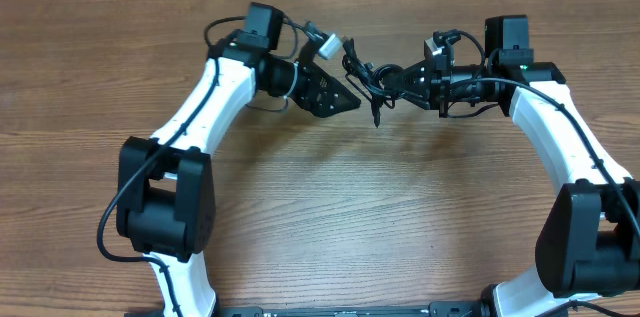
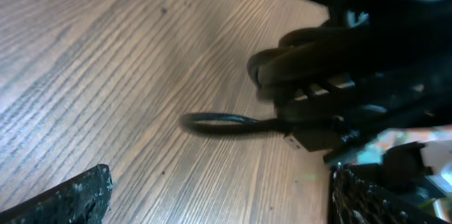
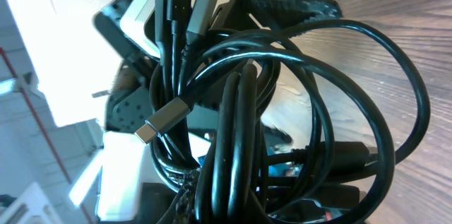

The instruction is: Untangle cables

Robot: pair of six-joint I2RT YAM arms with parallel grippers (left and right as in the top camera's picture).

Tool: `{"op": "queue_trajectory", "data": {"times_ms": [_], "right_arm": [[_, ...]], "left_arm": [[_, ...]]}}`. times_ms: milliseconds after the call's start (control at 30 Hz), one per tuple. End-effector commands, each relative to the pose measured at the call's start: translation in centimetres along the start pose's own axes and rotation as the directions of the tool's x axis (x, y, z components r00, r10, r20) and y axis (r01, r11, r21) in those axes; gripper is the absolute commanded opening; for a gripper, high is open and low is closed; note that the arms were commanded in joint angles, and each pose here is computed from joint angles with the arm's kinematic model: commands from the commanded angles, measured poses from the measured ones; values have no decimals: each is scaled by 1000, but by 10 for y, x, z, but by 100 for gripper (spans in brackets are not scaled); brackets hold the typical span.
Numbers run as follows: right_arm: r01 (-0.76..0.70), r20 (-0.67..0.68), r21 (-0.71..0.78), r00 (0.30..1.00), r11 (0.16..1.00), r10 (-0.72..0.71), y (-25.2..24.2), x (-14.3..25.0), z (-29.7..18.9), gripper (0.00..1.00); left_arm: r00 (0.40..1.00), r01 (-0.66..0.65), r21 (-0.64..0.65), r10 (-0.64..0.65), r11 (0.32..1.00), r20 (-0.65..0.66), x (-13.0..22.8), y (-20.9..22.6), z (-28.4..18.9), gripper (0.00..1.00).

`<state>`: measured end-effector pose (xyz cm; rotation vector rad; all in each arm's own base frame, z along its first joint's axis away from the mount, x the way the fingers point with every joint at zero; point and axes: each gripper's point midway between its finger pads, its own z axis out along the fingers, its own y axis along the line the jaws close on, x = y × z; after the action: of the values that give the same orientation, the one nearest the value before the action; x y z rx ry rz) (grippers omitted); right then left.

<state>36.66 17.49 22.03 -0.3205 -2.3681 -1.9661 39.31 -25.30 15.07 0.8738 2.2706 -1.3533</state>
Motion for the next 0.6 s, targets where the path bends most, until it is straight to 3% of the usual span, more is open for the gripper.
{"op": "queue_trajectory", "data": {"times_ms": [0, 267, 367, 567], "right_arm": [[-30, -39, -75, 999, 997, 27, 29, 6, -6, 4], [-142, -85, -99, 987, 985, 134, 38, 9, -6, 4], [-176, -132, -116, 978, 978, 160, 48, 13, -4, 4], [-245, -166, -105, 960, 964, 226, 61, 13, 4, 4]], "left_arm": [[995, -59, 103, 49, 993, 92, -14, -3, -23, 100], [945, -225, 244, 150, 943, 289, -35, -16, -71, 100], [903, -340, 309, 217, 888, 370, -46, -32, -82, 100], [879, -411, 311, 282, 857, 383, -55, -41, -77, 100]]}}
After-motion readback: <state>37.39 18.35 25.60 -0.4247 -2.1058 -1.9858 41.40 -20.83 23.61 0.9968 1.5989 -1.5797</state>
